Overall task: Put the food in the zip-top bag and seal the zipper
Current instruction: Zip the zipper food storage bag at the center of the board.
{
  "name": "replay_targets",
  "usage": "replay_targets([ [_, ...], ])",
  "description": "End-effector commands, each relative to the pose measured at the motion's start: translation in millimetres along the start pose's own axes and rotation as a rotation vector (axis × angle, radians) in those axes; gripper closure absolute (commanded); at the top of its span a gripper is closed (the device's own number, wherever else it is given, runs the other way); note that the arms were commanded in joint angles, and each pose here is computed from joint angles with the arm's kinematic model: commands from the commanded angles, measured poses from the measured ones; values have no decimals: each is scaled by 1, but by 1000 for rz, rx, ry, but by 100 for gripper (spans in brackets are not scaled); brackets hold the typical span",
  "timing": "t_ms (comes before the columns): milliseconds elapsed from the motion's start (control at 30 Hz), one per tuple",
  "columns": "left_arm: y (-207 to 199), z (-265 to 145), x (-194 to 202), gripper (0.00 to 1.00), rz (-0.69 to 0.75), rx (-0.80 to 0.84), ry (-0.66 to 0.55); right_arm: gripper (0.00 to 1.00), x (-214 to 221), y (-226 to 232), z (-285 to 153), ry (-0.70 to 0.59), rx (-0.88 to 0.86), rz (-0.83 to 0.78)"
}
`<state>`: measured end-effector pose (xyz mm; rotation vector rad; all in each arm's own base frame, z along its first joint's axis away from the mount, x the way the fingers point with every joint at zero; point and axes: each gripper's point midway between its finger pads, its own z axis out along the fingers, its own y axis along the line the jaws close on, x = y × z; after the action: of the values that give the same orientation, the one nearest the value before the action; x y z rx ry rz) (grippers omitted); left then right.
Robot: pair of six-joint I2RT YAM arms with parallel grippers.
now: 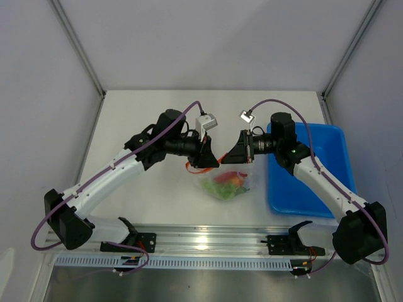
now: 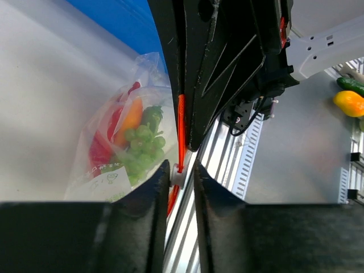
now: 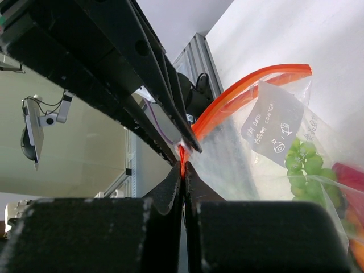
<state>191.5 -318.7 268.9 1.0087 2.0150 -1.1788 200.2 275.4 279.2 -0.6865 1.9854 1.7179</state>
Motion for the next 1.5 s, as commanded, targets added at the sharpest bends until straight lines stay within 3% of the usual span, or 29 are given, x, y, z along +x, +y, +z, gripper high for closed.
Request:
replay_targets([
  [0, -5, 1, -8, 79, 16, 47, -27, 100, -4, 16, -2, -10, -45, -66],
  [233, -3, 3, -9, 99, -15, 56, -23, 100, -8, 16, -2, -23, -47, -64],
  [567, 9, -2, 4, 99, -20, -18, 69, 100, -44, 0, -20, -177, 21, 13],
  [767, 14, -7, 16, 100, -39, -48, 99, 100, -40, -21, -28, -213, 78, 80],
  [1467, 30, -26, 53, 100, -139, -166, 123, 100, -12, -52, -32, -175, 181, 147],
])
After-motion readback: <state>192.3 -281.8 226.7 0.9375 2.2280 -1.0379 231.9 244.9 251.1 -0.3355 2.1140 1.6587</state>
